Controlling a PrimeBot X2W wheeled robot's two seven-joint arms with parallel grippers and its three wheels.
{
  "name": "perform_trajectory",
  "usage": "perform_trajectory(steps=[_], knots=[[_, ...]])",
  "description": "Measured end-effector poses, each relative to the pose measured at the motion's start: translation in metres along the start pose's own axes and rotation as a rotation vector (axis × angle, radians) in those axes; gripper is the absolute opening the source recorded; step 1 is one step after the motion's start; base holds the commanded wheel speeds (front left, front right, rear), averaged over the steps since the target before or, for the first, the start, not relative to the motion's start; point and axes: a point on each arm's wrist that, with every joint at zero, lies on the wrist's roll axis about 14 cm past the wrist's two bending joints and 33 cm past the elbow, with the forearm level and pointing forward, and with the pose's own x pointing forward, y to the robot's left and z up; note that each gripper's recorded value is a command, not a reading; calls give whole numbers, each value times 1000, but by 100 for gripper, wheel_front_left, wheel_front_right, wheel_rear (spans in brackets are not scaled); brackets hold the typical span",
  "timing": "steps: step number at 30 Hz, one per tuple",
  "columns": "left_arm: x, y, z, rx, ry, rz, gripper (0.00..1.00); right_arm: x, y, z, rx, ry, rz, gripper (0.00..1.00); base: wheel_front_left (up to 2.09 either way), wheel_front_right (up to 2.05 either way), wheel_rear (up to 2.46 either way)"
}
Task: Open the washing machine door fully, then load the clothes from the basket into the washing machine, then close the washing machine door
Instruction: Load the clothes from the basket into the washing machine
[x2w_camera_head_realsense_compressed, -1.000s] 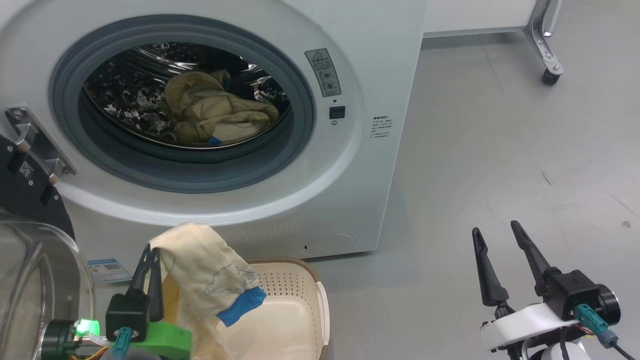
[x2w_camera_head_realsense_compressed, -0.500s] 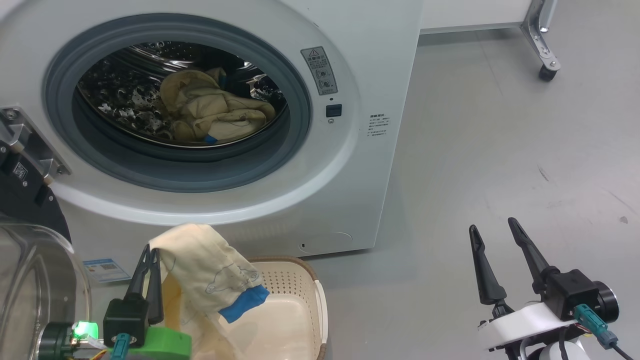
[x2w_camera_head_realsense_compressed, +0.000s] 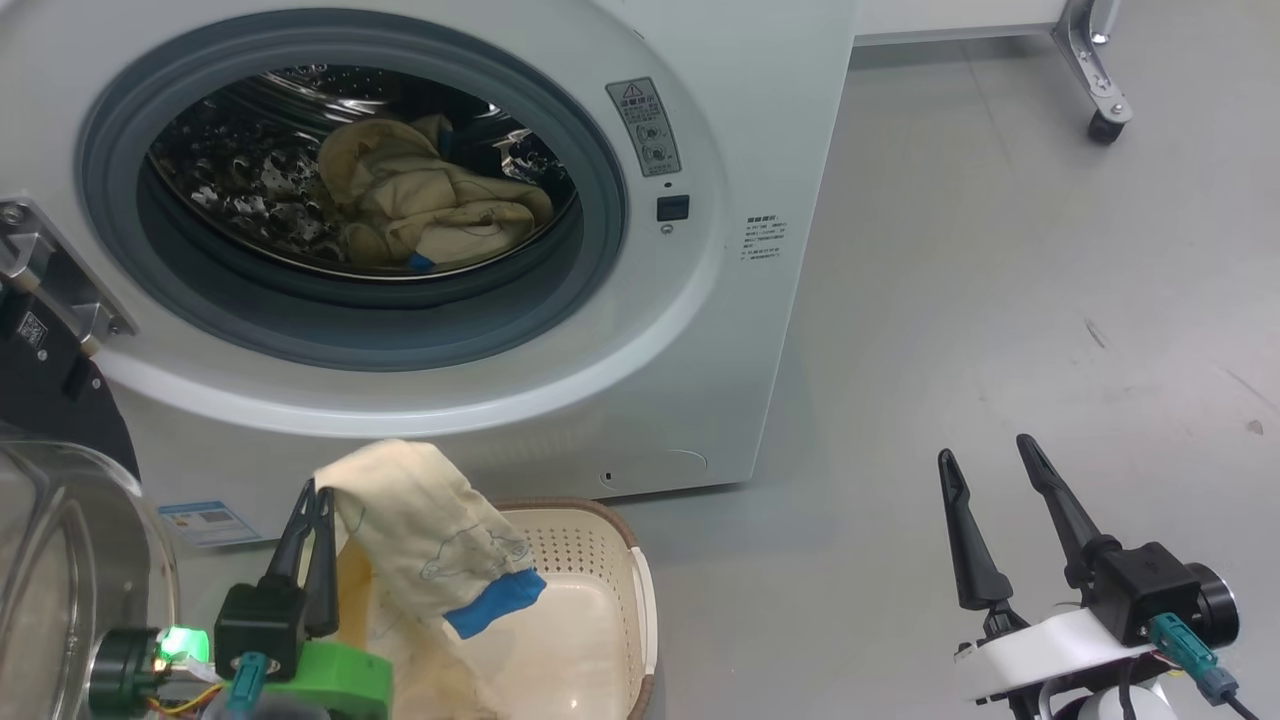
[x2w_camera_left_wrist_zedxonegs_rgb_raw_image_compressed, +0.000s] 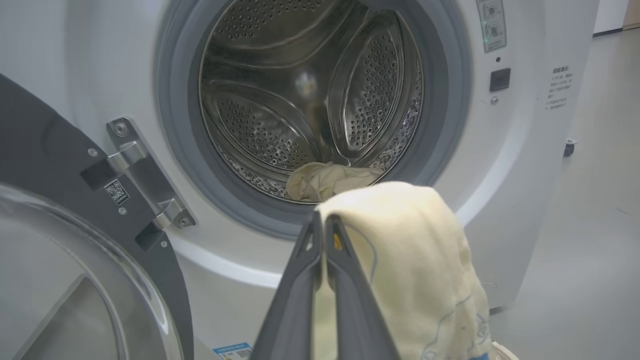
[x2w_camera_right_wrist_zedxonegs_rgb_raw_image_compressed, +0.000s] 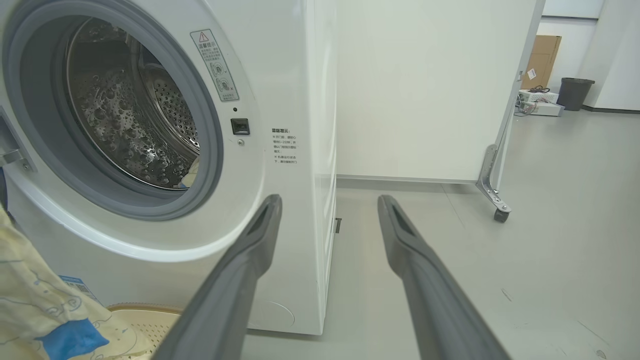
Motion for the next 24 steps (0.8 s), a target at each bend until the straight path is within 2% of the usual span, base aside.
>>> perform_trajectory(steps=[9, 24], knots=[[45, -15, 0, -19, 30, -64, 0, 8, 4, -12, 12, 35, 14, 100, 0, 0, 0], [156, -29, -9, -54, 122, -136, 0, 41, -11, -29, 21, 64, -14, 100, 0, 0, 0]])
